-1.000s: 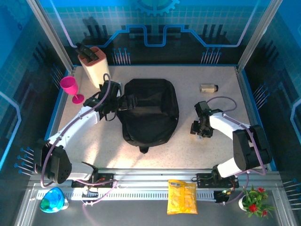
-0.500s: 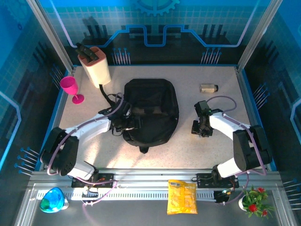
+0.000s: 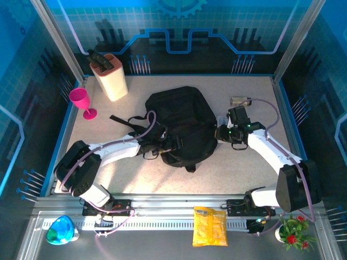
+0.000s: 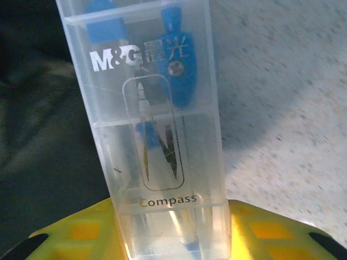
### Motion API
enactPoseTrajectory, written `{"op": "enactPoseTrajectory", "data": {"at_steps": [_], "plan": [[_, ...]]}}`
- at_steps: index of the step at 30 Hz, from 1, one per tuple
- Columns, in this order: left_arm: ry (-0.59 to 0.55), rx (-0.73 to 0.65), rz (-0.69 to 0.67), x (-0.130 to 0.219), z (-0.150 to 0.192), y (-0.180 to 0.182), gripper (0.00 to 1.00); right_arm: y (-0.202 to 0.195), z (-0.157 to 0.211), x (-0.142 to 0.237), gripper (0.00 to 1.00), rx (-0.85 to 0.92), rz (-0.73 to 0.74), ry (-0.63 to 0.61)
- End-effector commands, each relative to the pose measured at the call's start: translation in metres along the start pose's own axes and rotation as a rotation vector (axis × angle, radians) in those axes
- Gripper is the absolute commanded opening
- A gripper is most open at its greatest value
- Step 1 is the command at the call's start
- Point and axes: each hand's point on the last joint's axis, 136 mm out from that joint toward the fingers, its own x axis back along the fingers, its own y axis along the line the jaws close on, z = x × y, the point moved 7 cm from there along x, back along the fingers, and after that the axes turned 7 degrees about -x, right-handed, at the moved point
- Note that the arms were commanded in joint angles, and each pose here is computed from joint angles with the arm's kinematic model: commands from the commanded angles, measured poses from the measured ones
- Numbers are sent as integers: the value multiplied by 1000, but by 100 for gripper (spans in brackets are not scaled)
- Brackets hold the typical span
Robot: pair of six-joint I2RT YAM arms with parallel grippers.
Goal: Pack the student bag
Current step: Pick up the pencil case from the middle-right of the table, then pass the pencil case.
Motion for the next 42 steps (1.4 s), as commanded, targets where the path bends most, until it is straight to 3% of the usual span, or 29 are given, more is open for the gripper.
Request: {"op": "enactPoseTrajectory", "data": {"at_steps": [1,6,14,17,29,33,37,42], "plan": [[-121,12,-25,32,-20,-5,96,37,-17,18,41,103,-200,-64],[-176,43,58,63,-40,-4,97,68,-14,13,41,189,-312,-45],[-157,-48,355,74,-86,-66,89,115,4,2,40,329,-455,-11],[-150,-34,423,65,-97,-79,80,124,9,-2,40,344,-478,0],[-119,41,391,36,-107,-76,45,140,21,-5,40,399,-526,35],[-102,48,418,33,-108,-79,28,140,22,-6,41,400,-531,44],[-116,60,467,38,-114,-80,15,137,13,2,56,303,-607,45],[-159,107,558,50,-125,-74,13,126,-13,20,78,95,-784,6]]}}
